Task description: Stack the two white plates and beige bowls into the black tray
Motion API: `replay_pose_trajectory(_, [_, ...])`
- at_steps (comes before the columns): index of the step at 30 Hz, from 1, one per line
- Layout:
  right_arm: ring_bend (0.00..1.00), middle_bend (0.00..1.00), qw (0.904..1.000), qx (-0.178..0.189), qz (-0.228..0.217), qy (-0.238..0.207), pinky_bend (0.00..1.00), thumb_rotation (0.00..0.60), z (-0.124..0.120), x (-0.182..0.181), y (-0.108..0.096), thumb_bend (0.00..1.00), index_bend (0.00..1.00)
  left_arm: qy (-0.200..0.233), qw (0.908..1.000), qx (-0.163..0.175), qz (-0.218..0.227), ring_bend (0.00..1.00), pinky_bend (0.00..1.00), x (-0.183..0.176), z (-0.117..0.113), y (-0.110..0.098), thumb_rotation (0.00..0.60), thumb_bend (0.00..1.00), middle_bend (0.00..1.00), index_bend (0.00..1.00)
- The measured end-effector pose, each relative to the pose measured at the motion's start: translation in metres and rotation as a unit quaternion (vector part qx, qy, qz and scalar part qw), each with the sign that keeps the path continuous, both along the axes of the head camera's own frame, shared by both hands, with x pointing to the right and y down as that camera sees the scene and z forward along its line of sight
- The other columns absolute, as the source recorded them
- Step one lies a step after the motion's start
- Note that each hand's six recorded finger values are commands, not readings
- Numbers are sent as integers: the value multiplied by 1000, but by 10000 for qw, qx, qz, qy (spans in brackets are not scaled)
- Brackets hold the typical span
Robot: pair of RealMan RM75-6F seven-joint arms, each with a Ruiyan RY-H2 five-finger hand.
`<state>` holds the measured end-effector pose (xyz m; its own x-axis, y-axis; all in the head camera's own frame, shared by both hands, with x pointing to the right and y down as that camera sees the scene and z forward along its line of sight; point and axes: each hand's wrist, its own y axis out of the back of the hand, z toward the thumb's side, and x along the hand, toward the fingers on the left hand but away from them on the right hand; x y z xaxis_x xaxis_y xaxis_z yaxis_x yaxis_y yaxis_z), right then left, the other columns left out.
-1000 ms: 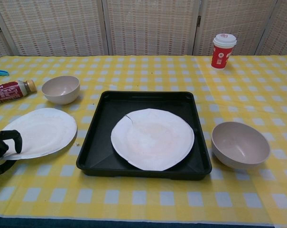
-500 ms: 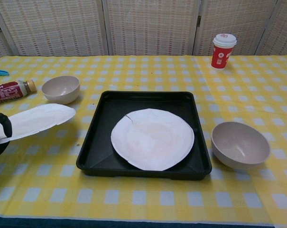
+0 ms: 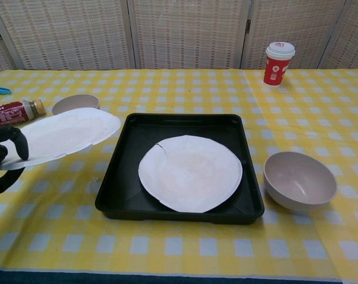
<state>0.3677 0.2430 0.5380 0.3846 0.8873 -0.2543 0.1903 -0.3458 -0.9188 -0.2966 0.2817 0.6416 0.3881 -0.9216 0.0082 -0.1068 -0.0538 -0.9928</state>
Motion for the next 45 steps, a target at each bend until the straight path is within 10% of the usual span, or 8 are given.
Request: replay_pose_trajectory(45, [0,0,9752,926,799,-1846,0,600,-94,57,0,300,0,540,9886,-793,1162,1000,1000,157,78,-43,600,567,1000,618])
